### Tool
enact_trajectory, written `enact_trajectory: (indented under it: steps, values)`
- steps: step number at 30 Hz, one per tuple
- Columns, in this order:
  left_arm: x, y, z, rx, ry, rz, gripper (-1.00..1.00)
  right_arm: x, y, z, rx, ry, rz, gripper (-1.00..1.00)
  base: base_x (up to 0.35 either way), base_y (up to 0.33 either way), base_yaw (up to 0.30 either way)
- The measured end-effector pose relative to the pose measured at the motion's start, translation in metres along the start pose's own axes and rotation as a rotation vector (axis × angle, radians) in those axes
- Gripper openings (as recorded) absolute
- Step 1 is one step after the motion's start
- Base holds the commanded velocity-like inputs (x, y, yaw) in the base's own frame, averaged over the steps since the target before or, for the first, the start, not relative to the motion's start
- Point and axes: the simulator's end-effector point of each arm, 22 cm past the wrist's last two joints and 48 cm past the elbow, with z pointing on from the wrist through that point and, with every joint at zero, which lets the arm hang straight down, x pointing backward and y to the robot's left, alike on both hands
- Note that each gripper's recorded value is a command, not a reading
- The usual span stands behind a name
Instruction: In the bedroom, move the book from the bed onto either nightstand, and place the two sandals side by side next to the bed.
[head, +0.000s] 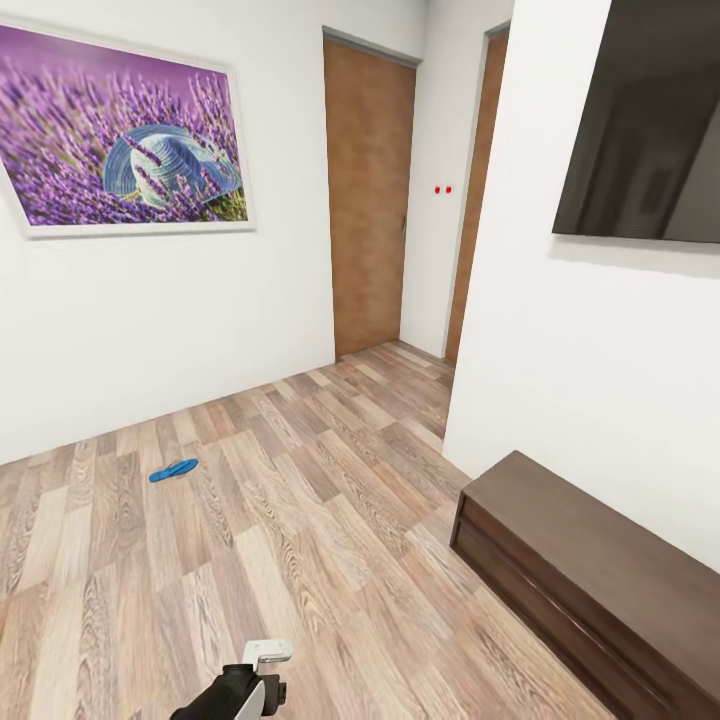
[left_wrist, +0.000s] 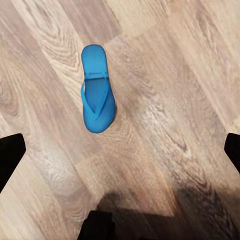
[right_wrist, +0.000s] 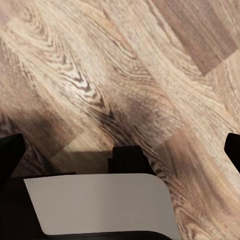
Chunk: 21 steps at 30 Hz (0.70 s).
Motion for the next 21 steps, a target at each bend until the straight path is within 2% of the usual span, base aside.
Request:
enact_trajectory:
  steps: [8,21]
  values:
    - [0.002,-0.001,0.005,0.005,-0.001,-0.001,1.0,0.002,0.0,0.005,0.001,0.0,0.0,1.0,0.0,0.0,0.0]
    - [0.012,-0.002,0.028,-0.003,-0.006,0.008,1.0,0.012,0.008,0.028,-0.011,-0.002,0.0,1.0,0.0,0.0,0.0]
